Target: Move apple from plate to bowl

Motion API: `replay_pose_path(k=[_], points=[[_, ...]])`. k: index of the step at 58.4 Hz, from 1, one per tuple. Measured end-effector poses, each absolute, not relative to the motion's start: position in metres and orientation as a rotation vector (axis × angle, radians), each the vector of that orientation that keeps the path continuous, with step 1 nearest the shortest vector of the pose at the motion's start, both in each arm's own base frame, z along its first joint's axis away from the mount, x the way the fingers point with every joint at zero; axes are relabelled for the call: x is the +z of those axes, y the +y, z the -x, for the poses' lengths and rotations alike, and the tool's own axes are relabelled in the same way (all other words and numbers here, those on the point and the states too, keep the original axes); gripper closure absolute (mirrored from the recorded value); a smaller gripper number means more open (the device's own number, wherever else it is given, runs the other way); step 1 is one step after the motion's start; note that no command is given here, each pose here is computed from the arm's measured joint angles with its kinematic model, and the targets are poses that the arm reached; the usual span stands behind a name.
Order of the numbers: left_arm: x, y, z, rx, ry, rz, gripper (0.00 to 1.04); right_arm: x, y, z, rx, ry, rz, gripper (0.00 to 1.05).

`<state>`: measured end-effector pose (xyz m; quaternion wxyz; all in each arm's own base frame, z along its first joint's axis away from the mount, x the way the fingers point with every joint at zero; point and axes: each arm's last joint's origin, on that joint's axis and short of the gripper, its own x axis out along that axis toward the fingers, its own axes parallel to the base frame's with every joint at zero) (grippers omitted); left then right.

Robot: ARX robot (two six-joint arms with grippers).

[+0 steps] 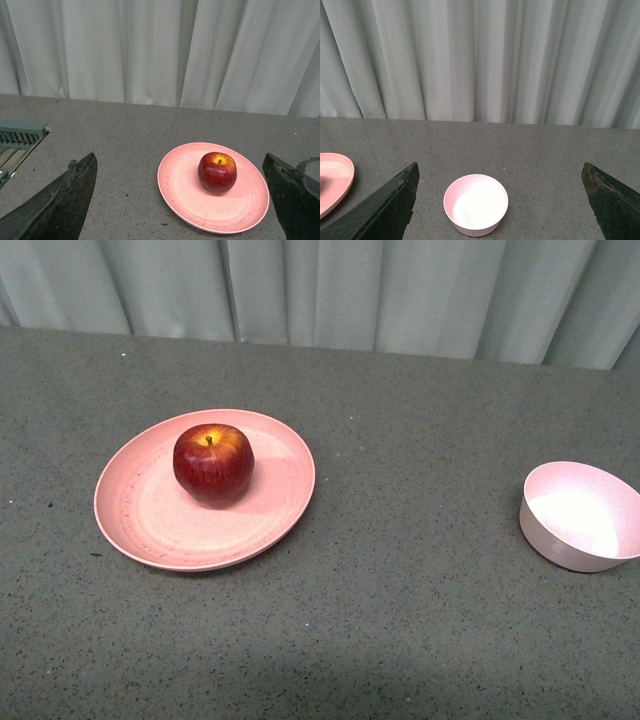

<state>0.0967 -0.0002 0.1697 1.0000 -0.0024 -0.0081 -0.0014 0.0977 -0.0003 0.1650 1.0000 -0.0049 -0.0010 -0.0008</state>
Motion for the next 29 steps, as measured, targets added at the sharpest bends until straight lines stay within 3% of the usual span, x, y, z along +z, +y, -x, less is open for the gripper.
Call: replay_pose_path(k=[29], points=[[0.1697, -0.0002, -0.0967, -0.003, -0.016, 0.005, 0.07, 0.1649, -0.0003, -0.0977, -0.002, -0.002, 0.01, 0.09]])
